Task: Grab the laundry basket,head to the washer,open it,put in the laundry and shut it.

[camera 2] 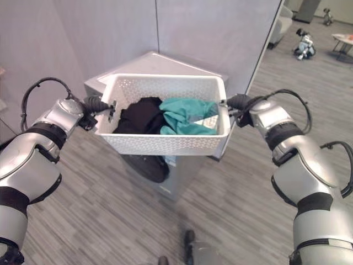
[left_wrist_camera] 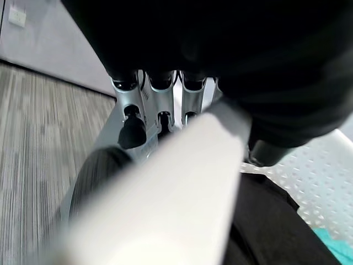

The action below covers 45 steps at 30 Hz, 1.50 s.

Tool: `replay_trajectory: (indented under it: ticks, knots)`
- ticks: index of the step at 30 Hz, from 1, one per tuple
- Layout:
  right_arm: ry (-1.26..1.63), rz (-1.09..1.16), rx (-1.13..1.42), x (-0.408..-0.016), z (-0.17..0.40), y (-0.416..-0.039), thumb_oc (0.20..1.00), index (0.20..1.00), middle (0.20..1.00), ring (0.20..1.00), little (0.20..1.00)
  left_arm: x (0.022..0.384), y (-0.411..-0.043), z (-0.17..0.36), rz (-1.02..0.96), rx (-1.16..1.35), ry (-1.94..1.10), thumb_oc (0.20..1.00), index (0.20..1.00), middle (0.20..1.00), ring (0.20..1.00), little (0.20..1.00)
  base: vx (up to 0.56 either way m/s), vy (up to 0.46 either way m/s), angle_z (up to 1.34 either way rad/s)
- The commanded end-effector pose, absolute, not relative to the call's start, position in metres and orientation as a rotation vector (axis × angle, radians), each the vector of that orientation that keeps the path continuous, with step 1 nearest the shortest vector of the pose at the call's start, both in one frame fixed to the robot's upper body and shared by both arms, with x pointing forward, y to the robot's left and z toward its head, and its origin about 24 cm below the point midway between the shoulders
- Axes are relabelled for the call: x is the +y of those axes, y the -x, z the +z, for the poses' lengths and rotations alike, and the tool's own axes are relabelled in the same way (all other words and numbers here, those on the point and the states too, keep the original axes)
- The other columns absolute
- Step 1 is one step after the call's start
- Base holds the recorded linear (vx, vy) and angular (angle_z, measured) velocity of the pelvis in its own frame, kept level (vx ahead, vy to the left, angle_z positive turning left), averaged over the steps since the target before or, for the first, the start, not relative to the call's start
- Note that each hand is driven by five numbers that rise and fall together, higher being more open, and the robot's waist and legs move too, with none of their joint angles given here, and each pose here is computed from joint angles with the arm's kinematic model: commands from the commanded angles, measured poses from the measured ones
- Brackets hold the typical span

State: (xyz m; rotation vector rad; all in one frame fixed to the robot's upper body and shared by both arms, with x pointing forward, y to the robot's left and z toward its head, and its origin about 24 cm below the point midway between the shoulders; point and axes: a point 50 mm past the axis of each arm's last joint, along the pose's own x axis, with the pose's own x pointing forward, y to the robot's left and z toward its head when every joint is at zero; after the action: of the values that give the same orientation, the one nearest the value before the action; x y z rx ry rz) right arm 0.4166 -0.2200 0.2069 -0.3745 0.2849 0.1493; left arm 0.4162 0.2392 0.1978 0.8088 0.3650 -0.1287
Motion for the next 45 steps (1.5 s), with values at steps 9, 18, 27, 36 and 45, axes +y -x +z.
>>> replay_trajectory:
  ticks: [9,18,27,36,45]
  knots:
    - [0.486,0.347,0.169,-0.167,0.24,-0.42,0.2,0.2,0.2,0.2,0.2,0.217,-0.421,0.22,-0.222,0.24,-0.828,0.2,0.2,0.2,0.2,0.2,0.27,-0.166,0.28]
    - [0.498,0.365,0.159,-0.169,0.229,-0.415,0.2,0.2,0.2,0.2,0.2,0.211,-0.422,0.23,-0.226,0.196,-0.854,0.2,0.2,0.2,0.2,0.2,0.19,0.039,0.05]
    - [0.551,0.465,0.208,-0.156,0.2,-0.408,0.2,0.2,0.2,0.2,0.2,0.237,-0.416,0.226,-0.193,0.256,-0.932,0.2,0.2,0.2,0.2,0.2,0.26,0.244,-0.55]
    - [0.58,0.59,0.195,-0.161,0.183,-0.387,0.2,0.2,0.2,0.2,0.2,0.251,-0.409,0.206,-0.208,0.289,-0.922,0.2,0.2,0.2,0.2,0.2,0.2,0.341,-0.47]
    - [0.614,0.511,0.209,-0.165,0.182,-0.399,0.2,0.2,0.2,0.2,0.2,0.25,-0.409,0.207,-0.197,0.253,-0.862,0.2,0.2,0.2,0.2,0.2,0.04,0.211,-0.66]
